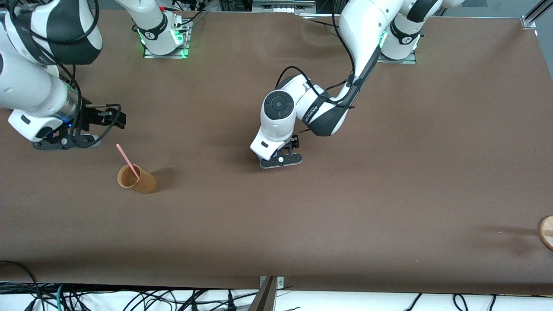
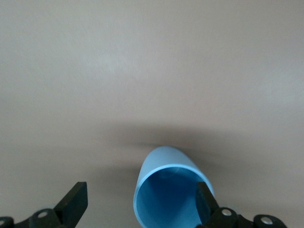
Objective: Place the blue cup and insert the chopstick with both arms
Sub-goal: 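Lower the blue cup and release it while the right gripper reaches the chopstick, then return the left gripper to rest while the right gripper nears the chopstick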
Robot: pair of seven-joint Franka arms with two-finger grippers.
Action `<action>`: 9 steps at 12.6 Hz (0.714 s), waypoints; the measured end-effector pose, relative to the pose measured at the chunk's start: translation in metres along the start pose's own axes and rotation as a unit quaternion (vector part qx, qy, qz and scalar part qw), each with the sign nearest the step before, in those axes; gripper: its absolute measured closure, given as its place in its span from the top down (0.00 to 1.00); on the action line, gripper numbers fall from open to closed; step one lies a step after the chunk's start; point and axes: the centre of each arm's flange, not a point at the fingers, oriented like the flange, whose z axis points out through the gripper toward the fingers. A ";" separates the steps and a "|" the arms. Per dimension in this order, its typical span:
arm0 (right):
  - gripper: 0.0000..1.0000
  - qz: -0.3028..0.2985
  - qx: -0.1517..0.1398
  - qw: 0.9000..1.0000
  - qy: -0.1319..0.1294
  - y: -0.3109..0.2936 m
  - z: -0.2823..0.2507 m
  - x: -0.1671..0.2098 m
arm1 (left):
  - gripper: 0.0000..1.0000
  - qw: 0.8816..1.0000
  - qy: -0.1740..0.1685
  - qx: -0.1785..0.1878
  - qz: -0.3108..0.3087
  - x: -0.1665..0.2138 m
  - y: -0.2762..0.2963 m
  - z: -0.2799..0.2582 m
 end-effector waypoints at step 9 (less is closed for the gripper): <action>1.00 -0.020 -0.006 0.993 -0.120 0.004 0.099 0.065 | 1.00 0.998 0.034 -0.003 -0.048 0.029 -0.071 -0.193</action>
